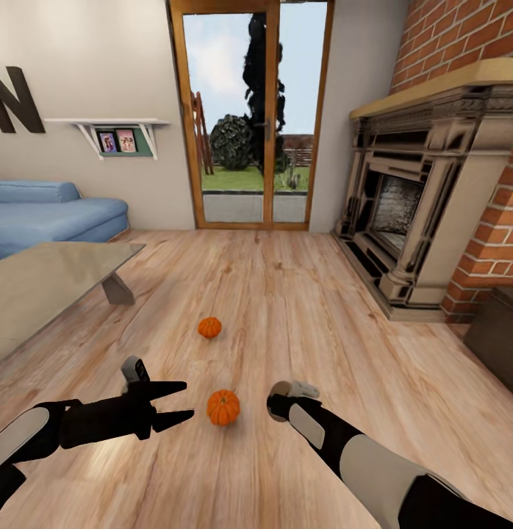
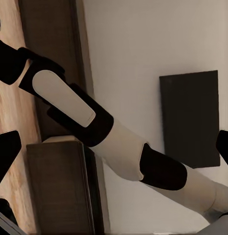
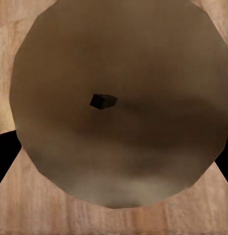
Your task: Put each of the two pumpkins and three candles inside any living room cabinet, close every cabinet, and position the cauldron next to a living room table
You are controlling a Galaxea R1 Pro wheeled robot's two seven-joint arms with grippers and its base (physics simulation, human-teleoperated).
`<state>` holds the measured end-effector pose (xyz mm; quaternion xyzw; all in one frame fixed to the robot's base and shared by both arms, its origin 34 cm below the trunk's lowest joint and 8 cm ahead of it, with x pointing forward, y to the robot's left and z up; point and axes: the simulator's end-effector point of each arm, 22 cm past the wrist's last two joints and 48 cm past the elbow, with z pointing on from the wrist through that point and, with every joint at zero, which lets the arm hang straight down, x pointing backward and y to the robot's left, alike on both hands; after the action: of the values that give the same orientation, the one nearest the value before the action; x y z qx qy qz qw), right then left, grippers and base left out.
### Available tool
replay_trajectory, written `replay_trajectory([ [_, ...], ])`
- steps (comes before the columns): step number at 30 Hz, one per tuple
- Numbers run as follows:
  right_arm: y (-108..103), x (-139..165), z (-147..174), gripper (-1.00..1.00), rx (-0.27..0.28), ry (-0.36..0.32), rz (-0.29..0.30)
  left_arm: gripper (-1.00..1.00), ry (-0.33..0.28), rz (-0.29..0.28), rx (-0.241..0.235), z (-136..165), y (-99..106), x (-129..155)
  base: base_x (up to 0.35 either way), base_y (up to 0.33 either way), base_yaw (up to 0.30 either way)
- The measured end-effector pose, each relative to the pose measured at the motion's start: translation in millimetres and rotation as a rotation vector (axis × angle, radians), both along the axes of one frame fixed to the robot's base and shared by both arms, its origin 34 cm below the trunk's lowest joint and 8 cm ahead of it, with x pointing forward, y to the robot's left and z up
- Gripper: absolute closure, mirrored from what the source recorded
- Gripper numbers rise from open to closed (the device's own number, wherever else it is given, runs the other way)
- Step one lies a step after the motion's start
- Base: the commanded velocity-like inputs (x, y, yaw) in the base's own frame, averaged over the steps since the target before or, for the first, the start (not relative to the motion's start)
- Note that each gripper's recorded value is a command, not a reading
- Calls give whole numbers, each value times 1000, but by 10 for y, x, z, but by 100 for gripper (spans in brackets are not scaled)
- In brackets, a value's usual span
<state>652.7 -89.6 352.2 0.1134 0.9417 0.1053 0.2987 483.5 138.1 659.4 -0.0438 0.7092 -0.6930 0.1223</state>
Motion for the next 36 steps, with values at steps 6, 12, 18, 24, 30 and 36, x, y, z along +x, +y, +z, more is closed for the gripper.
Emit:
replay_trajectory([
  [6,0,22,83,100,0,9,0,-100,8,2,0,103,6,57,-211,0,0],
  [12,-2,43,164,100,-1,18,0,-100,17,3,-1,203,9,109,-23,0,0],
  [18,-12,48,195,100,-1,29,-2,-100,27,4,-1,256,15,149,-1,0,0],
  [24,-13,31,136,100,0,39,-3,-100,37,4,-1,214,16,163,-116,33,0],
  [30,-13,11,78,100,0,49,-3,-100,47,4,-1,174,16,177,-304,112,0],
  [36,-14,3,49,100,0,54,-3,-100,53,4,-1,151,16,184,-313,119,0],
])
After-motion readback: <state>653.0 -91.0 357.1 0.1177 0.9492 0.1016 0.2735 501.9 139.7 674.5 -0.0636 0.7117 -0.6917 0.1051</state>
